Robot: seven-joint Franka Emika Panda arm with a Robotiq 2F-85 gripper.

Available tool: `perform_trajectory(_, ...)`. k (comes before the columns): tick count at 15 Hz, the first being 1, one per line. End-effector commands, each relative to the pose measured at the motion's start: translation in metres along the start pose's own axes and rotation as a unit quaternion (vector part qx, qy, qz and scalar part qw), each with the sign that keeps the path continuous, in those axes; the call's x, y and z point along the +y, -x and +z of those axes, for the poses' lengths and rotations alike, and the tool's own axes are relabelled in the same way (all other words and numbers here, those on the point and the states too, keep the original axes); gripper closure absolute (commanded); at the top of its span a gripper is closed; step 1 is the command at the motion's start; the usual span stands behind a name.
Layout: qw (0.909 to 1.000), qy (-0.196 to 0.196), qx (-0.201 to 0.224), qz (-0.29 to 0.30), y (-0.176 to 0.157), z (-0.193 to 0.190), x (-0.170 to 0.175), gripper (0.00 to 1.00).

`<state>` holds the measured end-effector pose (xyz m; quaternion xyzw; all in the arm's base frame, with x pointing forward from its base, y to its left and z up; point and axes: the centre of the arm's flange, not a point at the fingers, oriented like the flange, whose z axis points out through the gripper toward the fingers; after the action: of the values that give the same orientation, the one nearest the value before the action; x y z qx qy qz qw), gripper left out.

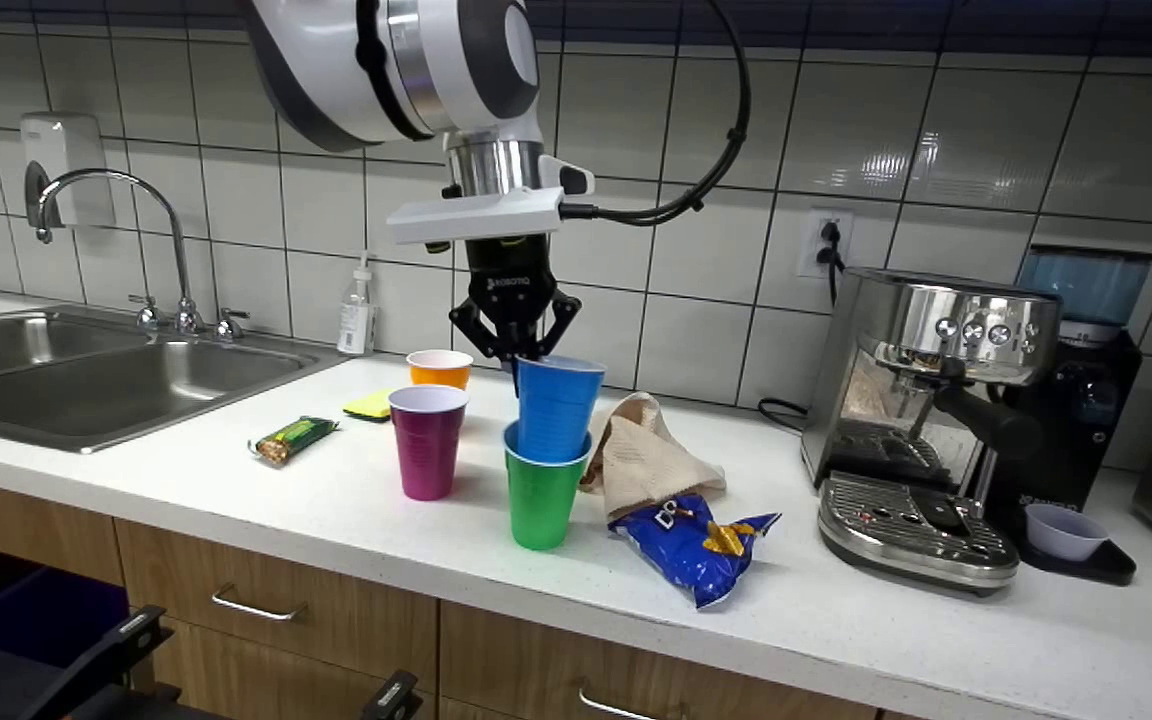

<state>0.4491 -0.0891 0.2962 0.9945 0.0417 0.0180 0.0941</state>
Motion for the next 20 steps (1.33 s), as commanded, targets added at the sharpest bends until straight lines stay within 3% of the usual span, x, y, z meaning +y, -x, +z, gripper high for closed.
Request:
perform_trajectory(1, 1.0, 0.007, 0.003, 0.004, -0.016, 0.004, 0.007, 1.0)
perform_trajectory(12, 0.9999, 0.003, 0.005, -0.015, -0.037, 0.01, -0.006, 1.0)
perform_trajectory(20, 0.9998, 0.003, 0.001, -0.019, -0.032, 0.009, -0.011, 1.0)
